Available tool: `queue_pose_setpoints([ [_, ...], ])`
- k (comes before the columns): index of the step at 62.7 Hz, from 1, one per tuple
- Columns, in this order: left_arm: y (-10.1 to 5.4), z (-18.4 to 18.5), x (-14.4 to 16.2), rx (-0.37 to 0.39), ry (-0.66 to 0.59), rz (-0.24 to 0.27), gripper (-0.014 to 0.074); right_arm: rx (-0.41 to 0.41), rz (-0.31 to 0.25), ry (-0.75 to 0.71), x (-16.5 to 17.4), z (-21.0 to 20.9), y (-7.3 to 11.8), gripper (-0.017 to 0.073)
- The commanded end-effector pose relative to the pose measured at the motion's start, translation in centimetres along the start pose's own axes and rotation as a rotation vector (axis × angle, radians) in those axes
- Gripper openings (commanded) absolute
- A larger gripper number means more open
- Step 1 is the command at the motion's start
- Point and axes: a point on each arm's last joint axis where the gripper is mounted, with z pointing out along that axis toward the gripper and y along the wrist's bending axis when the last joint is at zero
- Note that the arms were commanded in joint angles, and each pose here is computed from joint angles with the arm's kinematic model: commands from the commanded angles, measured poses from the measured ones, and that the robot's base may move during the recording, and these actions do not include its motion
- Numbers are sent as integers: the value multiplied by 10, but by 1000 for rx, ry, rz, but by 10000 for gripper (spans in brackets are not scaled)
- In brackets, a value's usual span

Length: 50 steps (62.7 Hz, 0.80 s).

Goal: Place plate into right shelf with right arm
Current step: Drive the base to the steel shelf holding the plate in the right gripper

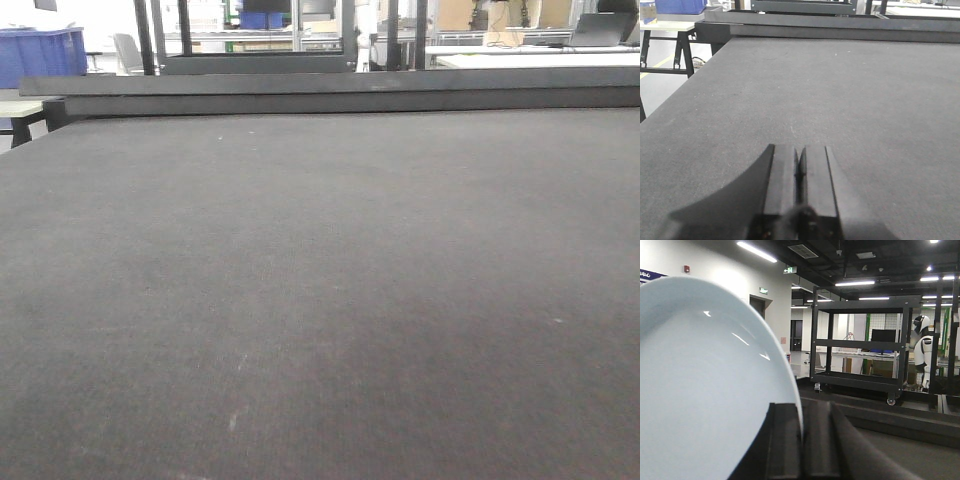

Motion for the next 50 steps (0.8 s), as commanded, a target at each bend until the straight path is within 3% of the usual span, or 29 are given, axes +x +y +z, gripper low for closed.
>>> queue_pose_setpoints([
  [1, 0, 0, -5, 3, -83, -7, -47, 48, 11, -94, -16, 1, -4, 65],
  [50, 0, 0, -5, 3, -83, -7, -47, 48, 11, -94, -16, 1, -4, 65],
])
